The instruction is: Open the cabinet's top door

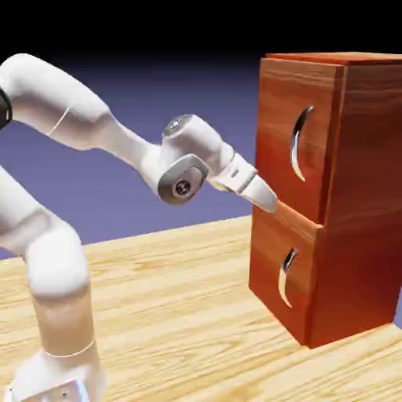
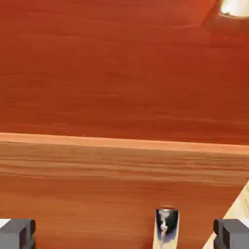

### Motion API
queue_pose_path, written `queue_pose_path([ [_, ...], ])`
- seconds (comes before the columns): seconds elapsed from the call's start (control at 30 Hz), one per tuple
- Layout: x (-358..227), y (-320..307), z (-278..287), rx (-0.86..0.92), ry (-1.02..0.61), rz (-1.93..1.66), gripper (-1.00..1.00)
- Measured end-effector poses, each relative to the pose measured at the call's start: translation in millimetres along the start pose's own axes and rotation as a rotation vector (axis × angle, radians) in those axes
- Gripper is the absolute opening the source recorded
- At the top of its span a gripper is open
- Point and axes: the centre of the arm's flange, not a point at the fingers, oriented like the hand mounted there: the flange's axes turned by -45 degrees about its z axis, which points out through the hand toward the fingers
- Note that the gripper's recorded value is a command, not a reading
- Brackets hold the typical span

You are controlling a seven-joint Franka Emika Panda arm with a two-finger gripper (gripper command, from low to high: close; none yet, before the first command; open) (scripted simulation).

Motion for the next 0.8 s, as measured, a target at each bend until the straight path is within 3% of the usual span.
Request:
queue_pose_path([
  [0.8, 37.6, -29.2, -66.9, -0.022, 0.245, -0.062, 1.00],
])
